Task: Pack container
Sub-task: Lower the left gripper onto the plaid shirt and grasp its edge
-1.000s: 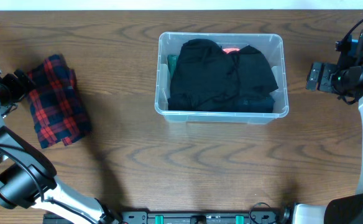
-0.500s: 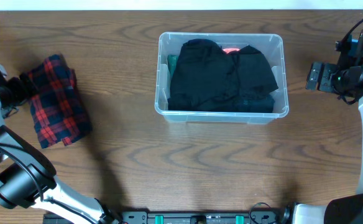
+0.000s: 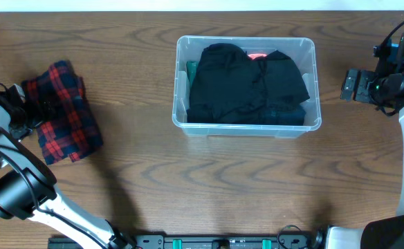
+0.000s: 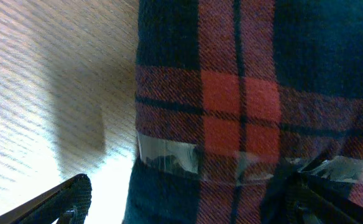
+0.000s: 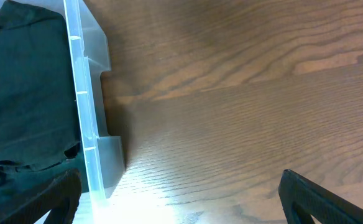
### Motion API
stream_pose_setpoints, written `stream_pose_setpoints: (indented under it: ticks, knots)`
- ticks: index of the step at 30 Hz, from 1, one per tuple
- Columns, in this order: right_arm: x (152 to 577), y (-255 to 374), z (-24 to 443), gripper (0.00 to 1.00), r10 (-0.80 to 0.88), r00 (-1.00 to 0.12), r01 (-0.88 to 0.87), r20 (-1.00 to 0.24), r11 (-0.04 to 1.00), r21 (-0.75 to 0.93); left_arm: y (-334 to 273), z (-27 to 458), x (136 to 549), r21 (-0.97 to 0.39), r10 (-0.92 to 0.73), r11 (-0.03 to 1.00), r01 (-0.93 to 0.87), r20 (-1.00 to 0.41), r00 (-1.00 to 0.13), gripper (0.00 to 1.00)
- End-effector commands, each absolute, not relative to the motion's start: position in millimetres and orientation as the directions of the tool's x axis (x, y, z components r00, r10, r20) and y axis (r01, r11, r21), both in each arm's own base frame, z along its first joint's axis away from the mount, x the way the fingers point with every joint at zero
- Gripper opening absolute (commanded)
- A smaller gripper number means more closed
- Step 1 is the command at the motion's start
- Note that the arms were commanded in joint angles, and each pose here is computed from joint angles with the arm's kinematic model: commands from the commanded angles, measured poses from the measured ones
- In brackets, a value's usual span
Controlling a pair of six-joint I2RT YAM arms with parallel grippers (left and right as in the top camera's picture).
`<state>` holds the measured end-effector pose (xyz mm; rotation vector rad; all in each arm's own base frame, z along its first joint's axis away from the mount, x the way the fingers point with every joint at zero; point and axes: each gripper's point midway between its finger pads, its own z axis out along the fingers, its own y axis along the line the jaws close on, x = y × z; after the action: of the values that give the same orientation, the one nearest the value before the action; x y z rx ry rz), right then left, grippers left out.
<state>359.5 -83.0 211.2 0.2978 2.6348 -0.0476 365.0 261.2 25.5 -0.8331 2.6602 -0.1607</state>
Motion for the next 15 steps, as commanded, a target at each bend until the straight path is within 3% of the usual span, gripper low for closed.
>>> stream_pose_setpoints:
  ticks: [1, 7, 15]
  knots:
    - [359, -86, 212, 0.99, 0.217, -0.855, 0.234, -0.472, 0.972, 0.022, 257, -12, 352, -0.197, -0.568, 0.822, -0.535, -0.205, -0.797, 0.98]
    - [359, -86, 212, 0.99, 0.217, -0.855, 0.234, -0.472, 0.972, 0.022, 251, -33, 346, -0.205, -0.575, 0.814, -0.543, -0.151, -0.804, 0.99]
    - [359, -86, 212, 0.99, 0.217, -0.855, 0.234, -0.472, 0.972, 0.022, 248, -38, 342, -0.208, -0.577, 0.811, -0.547, -0.127, -0.807, 0.86]
